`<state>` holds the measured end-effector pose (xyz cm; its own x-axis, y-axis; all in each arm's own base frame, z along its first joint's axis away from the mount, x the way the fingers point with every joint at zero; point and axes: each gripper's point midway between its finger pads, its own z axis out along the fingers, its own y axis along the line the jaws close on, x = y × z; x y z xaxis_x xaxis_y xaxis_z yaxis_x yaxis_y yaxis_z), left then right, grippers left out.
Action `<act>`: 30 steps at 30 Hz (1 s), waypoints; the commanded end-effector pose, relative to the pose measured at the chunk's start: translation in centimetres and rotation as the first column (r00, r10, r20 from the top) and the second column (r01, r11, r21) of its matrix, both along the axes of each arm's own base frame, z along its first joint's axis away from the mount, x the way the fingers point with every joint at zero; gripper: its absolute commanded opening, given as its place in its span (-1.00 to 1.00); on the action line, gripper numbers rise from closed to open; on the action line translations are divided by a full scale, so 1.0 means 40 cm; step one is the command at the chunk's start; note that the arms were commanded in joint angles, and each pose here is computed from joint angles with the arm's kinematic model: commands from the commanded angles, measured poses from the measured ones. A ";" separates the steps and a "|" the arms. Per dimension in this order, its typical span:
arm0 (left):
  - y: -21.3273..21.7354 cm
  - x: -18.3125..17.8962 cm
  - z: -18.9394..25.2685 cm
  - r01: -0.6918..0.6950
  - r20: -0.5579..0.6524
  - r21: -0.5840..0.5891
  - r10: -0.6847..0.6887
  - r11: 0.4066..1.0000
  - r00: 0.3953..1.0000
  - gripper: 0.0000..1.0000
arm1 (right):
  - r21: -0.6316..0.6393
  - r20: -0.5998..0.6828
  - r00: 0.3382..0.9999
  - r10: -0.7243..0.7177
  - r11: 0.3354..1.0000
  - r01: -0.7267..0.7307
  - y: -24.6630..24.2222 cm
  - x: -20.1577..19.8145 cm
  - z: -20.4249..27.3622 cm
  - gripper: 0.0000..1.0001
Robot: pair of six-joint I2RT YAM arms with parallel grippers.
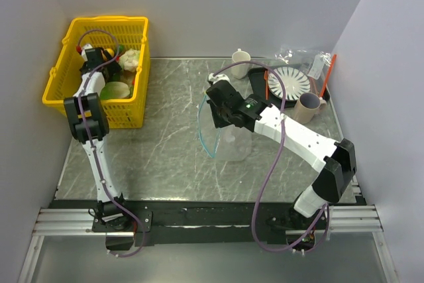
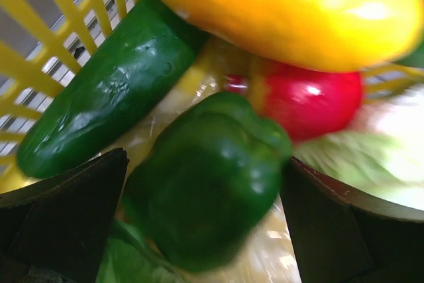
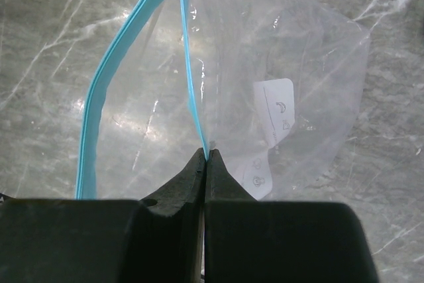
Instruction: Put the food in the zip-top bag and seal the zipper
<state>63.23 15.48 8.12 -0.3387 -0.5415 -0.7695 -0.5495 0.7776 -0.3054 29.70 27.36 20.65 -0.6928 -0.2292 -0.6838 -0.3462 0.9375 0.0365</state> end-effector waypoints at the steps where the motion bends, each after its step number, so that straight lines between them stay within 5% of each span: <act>1: 0.031 0.053 0.027 -0.026 0.056 0.064 0.022 0.998 0.998 0.99 | 0.030 0.046 0.999 -0.007 1.000 0.006 -0.012 0.002 0.039 -1.00; 6: 0.024 0.063 -0.009 -0.010 0.054 0.070 0.007 0.998 0.999 0.87 | 0.032 0.039 0.999 -0.005 0.999 0.004 -0.009 0.001 0.038 -1.00; 11: 0.004 0.051 0.037 0.011 0.101 0.043 -0.015 0.999 0.995 0.04 | 0.035 0.034 0.999 -0.006 0.999 0.005 -0.008 -0.001 0.029 -1.00; 17: -0.025 0.022 0.282 0.032 0.257 0.063 -0.047 0.998 0.965 -0.49 | 0.051 0.037 0.999 0.006 0.999 -0.008 0.003 0.002 0.037 -1.00; 30: -0.153 -0.219 0.650 0.159 0.382 0.028 -0.158 0.987 0.911 -0.46 | 0.104 0.045 0.999 0.029 0.994 -0.033 0.016 0.000 0.077 -1.00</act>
